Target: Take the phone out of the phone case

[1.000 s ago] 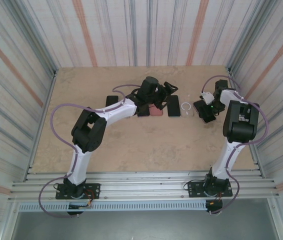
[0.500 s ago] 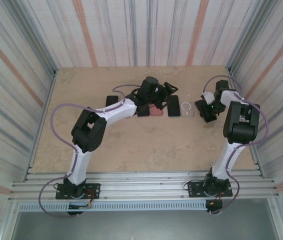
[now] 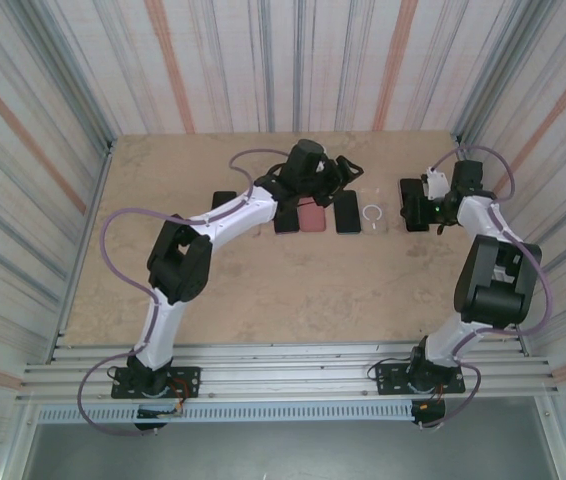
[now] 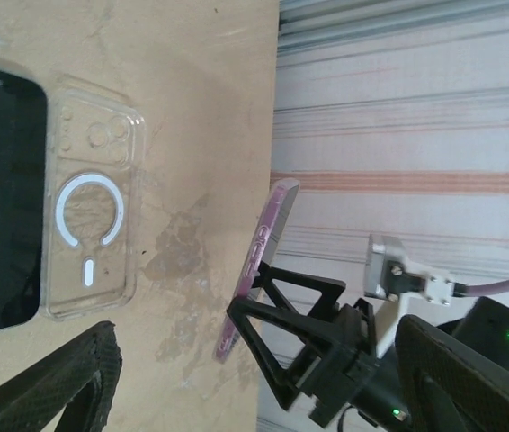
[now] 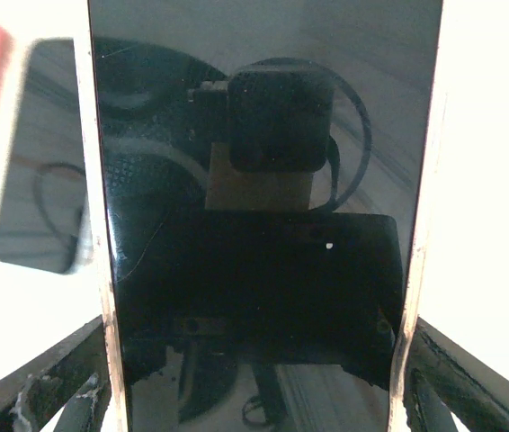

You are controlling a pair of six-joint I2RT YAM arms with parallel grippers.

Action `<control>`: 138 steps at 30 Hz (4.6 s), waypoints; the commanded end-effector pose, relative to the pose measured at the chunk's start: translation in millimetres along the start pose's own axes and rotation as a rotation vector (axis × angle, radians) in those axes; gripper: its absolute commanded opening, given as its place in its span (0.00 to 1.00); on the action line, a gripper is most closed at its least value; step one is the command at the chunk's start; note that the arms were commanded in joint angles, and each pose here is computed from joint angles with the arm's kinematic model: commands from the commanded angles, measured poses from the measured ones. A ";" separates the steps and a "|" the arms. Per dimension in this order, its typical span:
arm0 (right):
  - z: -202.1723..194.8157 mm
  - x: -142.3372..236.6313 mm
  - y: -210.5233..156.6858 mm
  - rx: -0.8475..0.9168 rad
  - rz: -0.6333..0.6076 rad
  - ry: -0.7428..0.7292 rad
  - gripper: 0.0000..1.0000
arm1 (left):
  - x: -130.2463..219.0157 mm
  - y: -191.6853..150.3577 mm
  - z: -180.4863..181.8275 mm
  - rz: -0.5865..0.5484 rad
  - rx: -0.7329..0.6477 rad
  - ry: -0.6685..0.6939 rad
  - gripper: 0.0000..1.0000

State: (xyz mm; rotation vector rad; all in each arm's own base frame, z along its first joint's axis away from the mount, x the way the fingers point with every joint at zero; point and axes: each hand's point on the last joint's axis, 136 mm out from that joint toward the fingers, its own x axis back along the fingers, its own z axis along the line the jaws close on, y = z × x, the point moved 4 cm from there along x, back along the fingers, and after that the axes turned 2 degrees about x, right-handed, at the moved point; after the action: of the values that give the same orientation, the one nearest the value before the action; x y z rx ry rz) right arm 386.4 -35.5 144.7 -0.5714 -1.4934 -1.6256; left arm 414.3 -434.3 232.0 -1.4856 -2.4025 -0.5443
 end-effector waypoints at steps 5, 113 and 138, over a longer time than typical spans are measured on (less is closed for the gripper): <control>63.9 38.3 31.4 -0.029 -0.181 0.212 0.50 | -7.6 -11.3 -1.3 0.040 -0.201 0.085 0.78; 233.4 86.8 63.9 -0.332 -0.498 0.834 0.08 | 150.0 72.0 -91.3 -0.089 0.367 -0.592 0.11; 202.8 25.5 46.0 -0.665 -0.272 0.788 0.07 | 180.1 64.6 -136.3 -0.069 0.258 -0.725 0.00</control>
State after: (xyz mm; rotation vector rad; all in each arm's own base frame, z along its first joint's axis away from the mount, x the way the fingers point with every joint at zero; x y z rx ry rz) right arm 355.7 166.7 292.1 0.3233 -0.5718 -2.1332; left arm 448.9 -327.7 313.4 -1.2887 -2.7387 0.2605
